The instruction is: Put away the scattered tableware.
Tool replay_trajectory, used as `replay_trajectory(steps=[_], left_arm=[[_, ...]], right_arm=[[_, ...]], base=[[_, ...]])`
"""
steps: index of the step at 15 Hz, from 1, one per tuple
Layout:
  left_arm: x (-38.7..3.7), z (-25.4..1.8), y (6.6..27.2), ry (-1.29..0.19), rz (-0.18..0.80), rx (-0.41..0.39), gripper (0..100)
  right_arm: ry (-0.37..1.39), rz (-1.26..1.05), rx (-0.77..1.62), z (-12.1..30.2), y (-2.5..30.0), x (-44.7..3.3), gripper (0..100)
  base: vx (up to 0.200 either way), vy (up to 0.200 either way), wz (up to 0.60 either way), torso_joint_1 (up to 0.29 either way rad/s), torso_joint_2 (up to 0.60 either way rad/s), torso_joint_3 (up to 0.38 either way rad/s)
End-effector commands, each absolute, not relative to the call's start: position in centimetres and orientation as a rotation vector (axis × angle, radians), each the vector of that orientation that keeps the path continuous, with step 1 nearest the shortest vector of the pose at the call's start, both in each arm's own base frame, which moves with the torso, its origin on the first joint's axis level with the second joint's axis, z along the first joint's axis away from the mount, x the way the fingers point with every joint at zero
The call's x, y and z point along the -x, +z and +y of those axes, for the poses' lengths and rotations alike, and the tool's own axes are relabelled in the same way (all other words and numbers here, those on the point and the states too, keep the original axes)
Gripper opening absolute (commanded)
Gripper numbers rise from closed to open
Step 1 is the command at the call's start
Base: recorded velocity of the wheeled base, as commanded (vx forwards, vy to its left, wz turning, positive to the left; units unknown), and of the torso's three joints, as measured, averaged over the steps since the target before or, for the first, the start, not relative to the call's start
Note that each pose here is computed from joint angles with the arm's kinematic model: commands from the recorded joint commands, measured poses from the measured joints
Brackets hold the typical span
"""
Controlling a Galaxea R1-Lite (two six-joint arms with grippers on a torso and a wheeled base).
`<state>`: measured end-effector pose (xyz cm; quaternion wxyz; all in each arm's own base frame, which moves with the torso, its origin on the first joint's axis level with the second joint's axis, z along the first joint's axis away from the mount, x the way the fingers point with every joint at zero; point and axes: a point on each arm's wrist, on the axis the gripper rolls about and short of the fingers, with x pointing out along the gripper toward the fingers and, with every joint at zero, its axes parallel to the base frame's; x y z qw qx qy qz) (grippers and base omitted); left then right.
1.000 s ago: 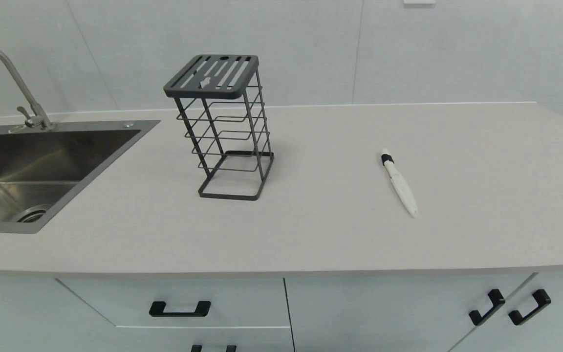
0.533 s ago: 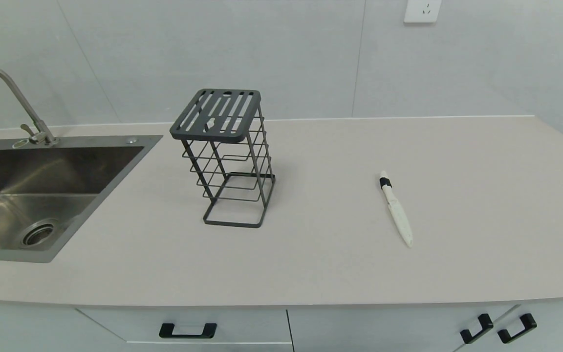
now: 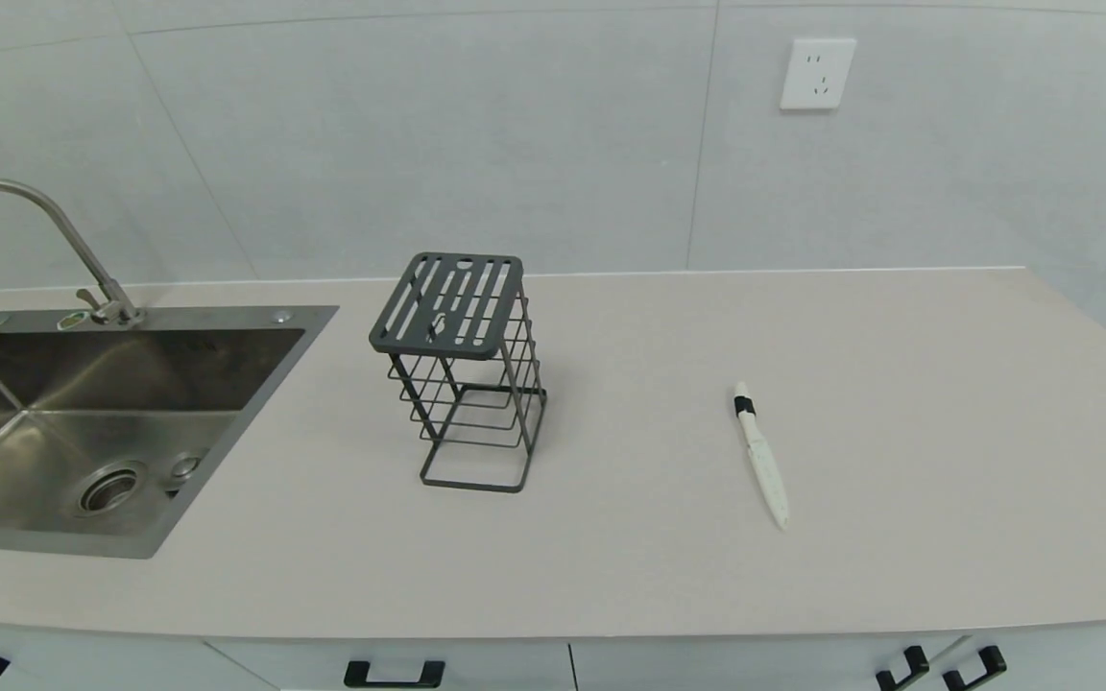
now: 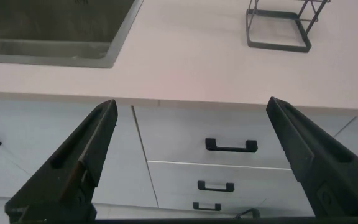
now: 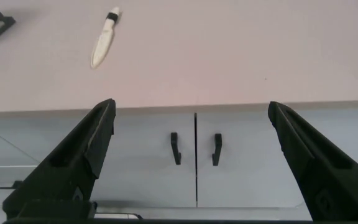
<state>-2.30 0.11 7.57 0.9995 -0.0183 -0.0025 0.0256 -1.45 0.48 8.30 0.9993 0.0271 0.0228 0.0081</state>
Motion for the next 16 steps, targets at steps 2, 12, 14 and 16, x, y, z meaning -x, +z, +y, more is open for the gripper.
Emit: replay_trajectory(steps=[2, 12, 14, 16], left_arm=[[2.28, 0.11, 7.58, 0.052, -0.004, 0.035, 100], [2.28, 0.11, 7.58, 0.054, -0.004, 0.035, 100], [2.28, 0.11, 7.58, 0.054, -0.004, 0.035, 100], [2.28, 0.11, 7.58, 0.054, -0.004, 0.035, 100]], right_arm=[[0.016, 0.045, -0.058, 0.48, 8.3, 1.45, 100], [0.017, 0.045, -0.05, 0.48, 8.3, 1.45, 100], [0.019, 0.045, -0.05, 0.48, 8.3, 1.45, 100], [0.017, 0.045, -0.047, 0.48, 8.3, 1.45, 100]], base=[[0.0, 0.0, 0.0, 0.317, -0.6, -0.298], [0.0, 0.0, 0.0, 0.164, -0.31, -0.157], [0.0, 0.0, 0.0, 0.0, 0.0, 0.0], [0.0, 0.0, 0.0, 0.0, 0.0, 0.0]])
